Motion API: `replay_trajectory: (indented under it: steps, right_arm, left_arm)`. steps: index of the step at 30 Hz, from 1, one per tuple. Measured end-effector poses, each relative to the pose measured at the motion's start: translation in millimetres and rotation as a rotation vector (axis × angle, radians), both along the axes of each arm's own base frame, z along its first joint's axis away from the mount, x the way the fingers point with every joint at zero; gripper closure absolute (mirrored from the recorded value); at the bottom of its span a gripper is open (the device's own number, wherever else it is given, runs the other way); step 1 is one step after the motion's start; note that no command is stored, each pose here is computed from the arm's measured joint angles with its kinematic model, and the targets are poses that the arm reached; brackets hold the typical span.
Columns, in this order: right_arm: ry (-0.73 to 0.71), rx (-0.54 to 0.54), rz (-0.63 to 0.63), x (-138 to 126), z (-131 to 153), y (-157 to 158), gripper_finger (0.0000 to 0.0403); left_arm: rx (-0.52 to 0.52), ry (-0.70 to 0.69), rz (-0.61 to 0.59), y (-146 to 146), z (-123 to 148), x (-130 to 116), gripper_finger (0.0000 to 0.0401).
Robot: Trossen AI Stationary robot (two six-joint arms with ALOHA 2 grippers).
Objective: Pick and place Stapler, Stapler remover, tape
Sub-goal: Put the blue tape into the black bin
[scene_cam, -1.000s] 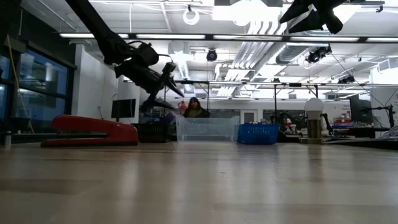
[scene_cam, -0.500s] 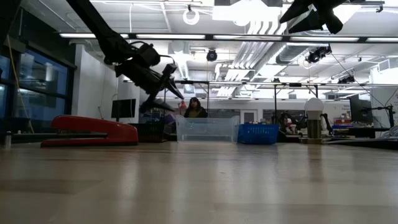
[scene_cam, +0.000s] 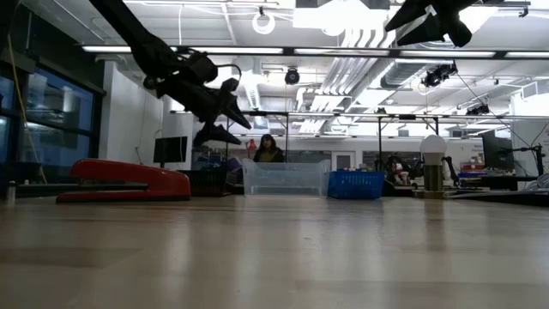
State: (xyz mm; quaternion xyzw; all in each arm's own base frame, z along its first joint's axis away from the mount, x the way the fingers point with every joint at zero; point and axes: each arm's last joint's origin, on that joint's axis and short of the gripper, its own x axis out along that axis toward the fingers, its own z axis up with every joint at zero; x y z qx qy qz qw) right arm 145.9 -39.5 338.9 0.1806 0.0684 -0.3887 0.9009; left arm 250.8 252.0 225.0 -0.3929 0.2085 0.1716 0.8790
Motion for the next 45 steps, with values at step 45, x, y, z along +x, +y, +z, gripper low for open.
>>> replay_trajectory:
  steps: [45]
  right_arm:
    - [0.025, 0.003, -0.001, 0, -2, 0, 0.0185]
  left_arm:
    - [0.635, 0.594, -0.321, -36, -24, 16, 0.0250]
